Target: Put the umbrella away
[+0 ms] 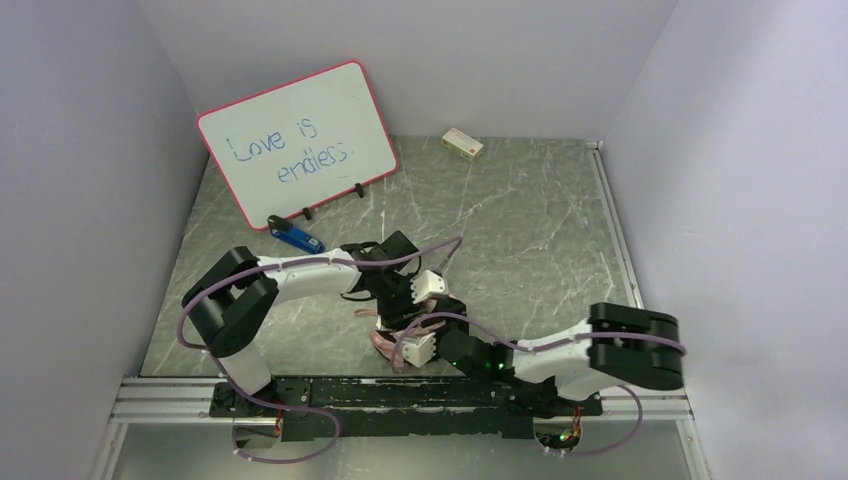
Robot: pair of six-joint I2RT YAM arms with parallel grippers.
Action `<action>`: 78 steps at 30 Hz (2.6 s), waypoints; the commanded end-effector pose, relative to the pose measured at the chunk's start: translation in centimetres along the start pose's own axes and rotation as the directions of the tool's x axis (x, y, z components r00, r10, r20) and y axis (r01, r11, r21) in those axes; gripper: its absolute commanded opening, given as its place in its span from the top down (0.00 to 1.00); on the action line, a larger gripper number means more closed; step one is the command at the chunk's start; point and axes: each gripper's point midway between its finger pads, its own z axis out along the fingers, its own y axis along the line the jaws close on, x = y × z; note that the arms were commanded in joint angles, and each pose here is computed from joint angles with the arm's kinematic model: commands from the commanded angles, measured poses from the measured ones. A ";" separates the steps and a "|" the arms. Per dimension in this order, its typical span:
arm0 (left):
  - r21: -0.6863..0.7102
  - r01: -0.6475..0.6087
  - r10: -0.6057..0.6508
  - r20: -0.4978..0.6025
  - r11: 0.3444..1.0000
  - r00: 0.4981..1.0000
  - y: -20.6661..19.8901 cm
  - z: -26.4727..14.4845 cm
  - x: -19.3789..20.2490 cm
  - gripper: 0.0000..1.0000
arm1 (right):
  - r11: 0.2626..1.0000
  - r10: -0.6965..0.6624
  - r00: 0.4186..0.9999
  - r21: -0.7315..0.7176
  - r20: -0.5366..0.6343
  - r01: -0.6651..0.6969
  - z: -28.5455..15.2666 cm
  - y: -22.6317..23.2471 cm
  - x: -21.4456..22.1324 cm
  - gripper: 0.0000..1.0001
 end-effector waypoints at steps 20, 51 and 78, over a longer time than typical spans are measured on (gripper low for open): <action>-0.184 -0.052 0.046 -0.036 0.981 0.998 3.0 -0.1 0.7 0.95 | 0.894 0.400 0.896 -0.296 0.193 -0.336 -9.7 -5.5 -4.8 0.35; -0.218 0.033 -0.049 -0.065 0.975 0.997 6.7 -2.6 3.3 0.95 | -0.211 0.977 -0.209 0.249 0.034 -0.945 -10.9 -8.6 -0.3 0.45; -0.211 0.056 -0.073 -0.073 0.976 0.995 6.7 -2.1 3.7 0.95 | -0.239 0.872 -0.311 0.228 -0.377 -0.944 -2.4 0.6 7.6 0.38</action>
